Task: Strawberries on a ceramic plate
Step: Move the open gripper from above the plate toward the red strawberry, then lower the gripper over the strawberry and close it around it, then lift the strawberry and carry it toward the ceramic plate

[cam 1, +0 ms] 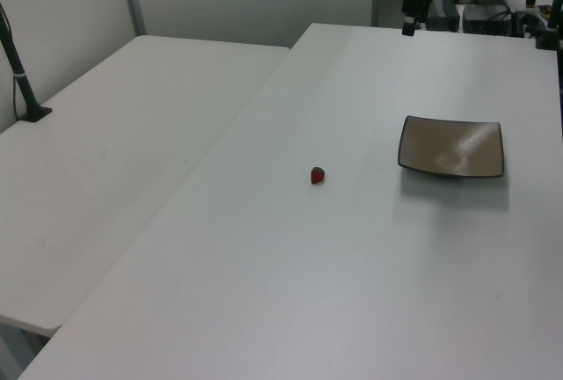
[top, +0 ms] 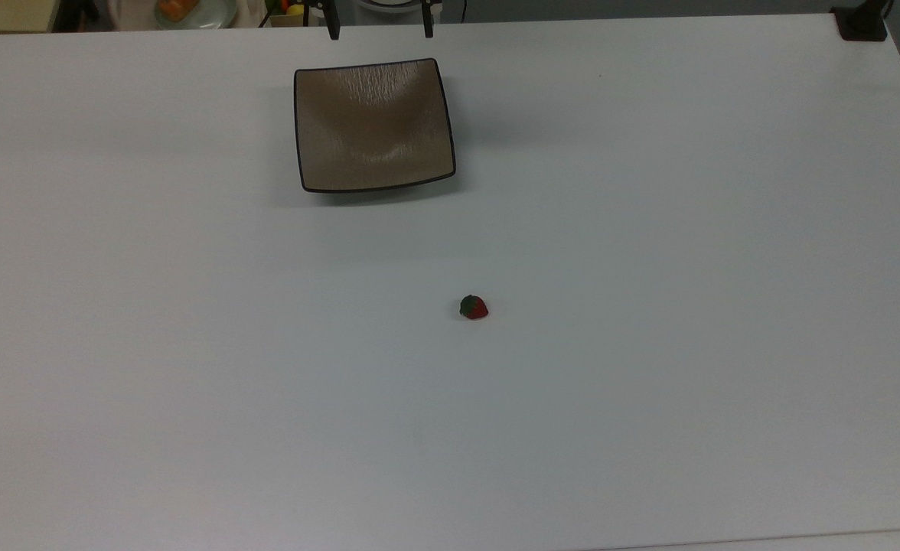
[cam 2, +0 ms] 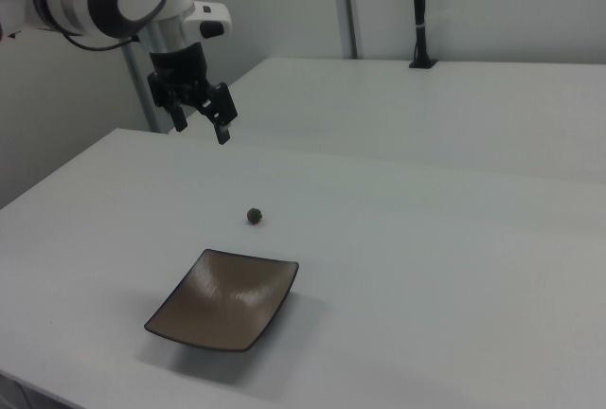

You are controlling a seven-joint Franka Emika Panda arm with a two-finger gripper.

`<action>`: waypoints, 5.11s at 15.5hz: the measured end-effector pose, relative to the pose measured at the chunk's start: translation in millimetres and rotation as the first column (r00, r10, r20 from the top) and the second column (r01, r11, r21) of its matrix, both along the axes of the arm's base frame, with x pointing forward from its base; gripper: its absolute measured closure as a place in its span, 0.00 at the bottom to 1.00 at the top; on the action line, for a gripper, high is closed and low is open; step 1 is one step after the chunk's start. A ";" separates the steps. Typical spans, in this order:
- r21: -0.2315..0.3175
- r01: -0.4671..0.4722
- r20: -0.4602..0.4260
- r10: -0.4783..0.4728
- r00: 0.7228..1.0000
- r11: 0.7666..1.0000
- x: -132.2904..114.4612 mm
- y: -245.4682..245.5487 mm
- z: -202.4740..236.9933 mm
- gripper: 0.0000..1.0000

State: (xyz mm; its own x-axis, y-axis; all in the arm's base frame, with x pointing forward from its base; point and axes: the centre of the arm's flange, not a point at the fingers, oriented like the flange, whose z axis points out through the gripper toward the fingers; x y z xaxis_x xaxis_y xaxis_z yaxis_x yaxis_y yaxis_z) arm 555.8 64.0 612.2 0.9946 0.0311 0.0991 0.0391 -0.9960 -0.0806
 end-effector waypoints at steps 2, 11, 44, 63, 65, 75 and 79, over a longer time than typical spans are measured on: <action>0.001 0.001 0.011 -0.001 1.000 1.000 1.8 -0.1 0.1 0.00; 0.006 -0.004 0.073 0.004 0.997 1.000 19.5 8.8 -10.8 0.00; -0.099 -0.170 0.121 0.181 0.976 0.980 145.1 113.6 -249.2 0.00; -0.137 -0.226 0.099 0.240 0.966 0.964 141.8 132.1 -306.4 0.63; -0.137 -0.226 0.099 0.240 0.966 0.964 141.8 132.1 -306.4 0.63; -0.147 -0.192 0.106 0.208 0.972 0.970 135.2 107.3 -233.4 0.63; -0.167 -0.229 -0.010 0.230 0.973 0.959 107.6 82.6 -177.0 0.63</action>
State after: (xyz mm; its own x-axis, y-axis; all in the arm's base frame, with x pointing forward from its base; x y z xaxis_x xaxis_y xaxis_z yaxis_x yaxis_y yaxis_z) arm 663.4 146.6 435.3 0.9579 0.2752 0.0821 0.2682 -0.9594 0.0869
